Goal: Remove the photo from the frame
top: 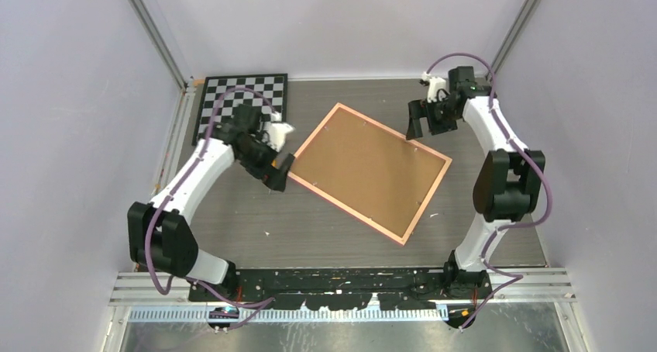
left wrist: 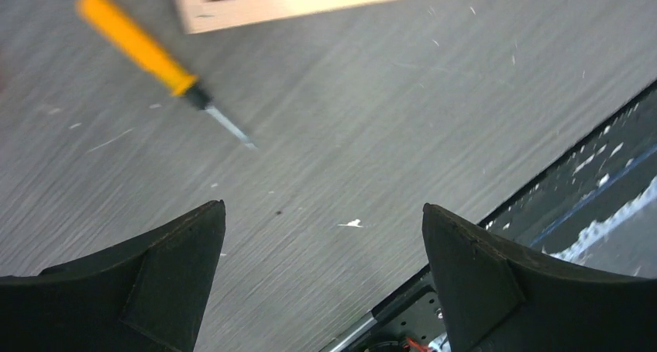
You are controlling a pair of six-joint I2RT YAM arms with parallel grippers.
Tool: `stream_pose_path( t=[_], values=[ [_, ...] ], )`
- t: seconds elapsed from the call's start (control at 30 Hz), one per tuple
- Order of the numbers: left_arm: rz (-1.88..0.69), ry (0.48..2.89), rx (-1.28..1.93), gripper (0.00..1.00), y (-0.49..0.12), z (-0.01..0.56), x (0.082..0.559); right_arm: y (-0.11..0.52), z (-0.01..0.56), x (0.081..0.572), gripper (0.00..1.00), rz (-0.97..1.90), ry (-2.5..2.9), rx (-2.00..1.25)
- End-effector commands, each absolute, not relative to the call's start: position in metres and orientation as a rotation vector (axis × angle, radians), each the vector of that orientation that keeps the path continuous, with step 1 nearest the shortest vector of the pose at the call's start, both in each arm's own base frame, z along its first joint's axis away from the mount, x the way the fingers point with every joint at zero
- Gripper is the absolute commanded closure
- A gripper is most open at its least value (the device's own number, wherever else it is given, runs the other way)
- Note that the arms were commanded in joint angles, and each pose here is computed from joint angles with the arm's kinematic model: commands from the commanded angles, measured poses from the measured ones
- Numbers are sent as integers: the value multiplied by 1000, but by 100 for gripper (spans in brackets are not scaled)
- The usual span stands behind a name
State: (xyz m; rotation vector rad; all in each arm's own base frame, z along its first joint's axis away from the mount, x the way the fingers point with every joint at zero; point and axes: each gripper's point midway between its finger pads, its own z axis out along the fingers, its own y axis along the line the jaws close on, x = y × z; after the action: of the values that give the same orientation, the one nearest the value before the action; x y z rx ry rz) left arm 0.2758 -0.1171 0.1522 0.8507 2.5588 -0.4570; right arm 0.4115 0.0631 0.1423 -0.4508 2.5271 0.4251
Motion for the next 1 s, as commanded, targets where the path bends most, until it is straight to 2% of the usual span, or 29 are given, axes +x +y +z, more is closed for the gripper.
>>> stream_pose_path(
  t=[0.0, 0.23, 0.63, 0.97],
  values=[
    [-362, 2493, 1112, 0, -142, 129, 266, 47, 135, 411, 0, 544, 2595, -448],
    [-405, 2514, 1329, 0, -175, 84, 252, 39, 97, 420, 0, 577, 2708, -450],
    [-425, 2565, 1382, 0, -192, 40, 258, 32, 59, 438, 0, 572, 2803, -451],
    [-390, 2545, 1353, 0, -206, 29, 290, 36, 37, 397, 0, 659, 2886, -501]
  ],
)
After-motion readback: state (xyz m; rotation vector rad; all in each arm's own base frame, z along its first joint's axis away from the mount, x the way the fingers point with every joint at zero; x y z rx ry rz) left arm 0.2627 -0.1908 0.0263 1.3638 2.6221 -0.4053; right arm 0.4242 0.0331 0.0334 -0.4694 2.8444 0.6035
